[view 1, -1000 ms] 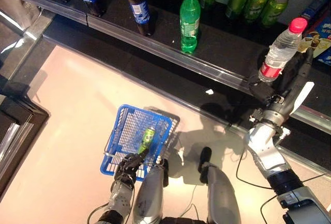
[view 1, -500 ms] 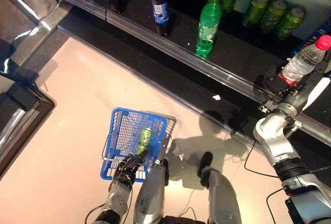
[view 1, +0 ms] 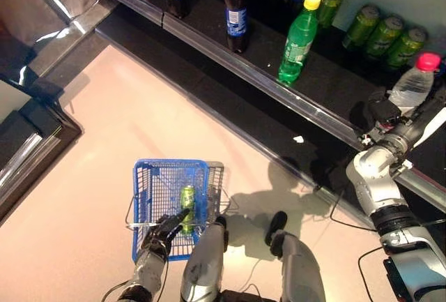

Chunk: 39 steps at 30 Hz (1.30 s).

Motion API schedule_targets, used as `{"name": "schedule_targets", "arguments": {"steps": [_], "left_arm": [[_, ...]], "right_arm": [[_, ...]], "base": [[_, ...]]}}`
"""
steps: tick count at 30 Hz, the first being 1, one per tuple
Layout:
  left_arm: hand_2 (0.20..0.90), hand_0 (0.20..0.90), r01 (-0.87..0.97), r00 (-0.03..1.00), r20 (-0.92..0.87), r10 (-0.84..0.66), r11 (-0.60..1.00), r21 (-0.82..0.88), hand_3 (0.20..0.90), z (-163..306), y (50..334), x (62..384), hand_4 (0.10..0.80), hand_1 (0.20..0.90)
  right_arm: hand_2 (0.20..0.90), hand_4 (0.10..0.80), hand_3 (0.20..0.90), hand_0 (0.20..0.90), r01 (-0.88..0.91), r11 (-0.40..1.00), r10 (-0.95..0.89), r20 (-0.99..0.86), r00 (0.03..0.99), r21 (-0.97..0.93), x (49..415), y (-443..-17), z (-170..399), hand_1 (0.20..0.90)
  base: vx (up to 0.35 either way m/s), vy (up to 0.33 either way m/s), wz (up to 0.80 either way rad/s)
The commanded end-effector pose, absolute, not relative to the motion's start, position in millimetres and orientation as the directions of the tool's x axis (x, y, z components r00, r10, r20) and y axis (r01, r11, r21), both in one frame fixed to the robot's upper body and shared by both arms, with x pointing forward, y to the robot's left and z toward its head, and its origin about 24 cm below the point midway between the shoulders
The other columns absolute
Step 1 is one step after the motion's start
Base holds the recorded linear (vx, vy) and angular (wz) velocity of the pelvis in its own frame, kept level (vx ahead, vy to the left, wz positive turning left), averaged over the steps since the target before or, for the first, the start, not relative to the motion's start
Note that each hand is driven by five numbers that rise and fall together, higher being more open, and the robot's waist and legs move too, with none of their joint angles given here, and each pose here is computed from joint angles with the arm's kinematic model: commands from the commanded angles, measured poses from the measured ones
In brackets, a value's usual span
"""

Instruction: Pick up the drink and place into the basket.

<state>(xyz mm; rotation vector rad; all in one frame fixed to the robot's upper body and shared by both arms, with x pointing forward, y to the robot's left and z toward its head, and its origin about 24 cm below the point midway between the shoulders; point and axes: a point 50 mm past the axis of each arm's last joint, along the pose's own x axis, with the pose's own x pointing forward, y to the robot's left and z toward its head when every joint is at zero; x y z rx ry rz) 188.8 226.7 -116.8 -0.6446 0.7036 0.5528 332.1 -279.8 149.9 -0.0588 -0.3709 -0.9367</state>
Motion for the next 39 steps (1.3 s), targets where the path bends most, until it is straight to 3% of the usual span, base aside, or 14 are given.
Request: {"name": "schedule_targets", "arguments": {"steps": [1,14,24,33,39], "left_arm": [[0.300,0.300,-0.620,0.497,-0.822,0.279,0.777,-0.111,0.200,-138.7,254.8,103.3,0.100,0.300],[0.300,0.300,-0.629,0.491,-0.819,0.297,0.771,-0.098,0.200,-135.6,266.5,102.1,0.100,0.300],[0.300,0.300,-0.638,0.511,-0.805,0.301,0.761,-0.121,0.200,-134.2,264.7,102.1,0.100,0.300],[0.300,0.300,-0.668,0.567,-0.755,0.329,0.720,-0.187,0.200,-126.2,263.0,102.7,0.100,0.300],[0.300,0.300,-0.640,0.651,-0.693,0.309,0.715,-0.282,0.200,-117.5,257.4,107.6,0.100,0.300]], "right_arm": [[0.300,0.100,0.200,0.300,0.779,0.577,-0.774,0.467,0.426,0.245,330.0,-298.2,205.7,0.300],[0.300,0.100,0.200,0.300,0.866,0.482,-0.834,0.371,0.407,0.135,322.0,-330.7,173.1,0.300],[0.300,0.100,0.200,0.300,0.824,0.543,-0.799,0.402,0.447,0.161,319.6,-325.4,174.6,0.300],[0.300,0.100,0.200,0.300,0.666,0.713,-0.658,0.536,0.528,0.219,297.9,-276.8,179.8,0.300],[0.300,0.100,0.200,0.300,0.452,0.863,-0.483,0.633,0.606,0.226,271.8,-236.2,194.1,0.300]], "base": [[0.041,-0.006,0.02],[0.000,-0.006,0.03],[-0.018,0.002,0.04],[0.015,0.016,-0.01],[0.068,0.047,-0.07]]}}
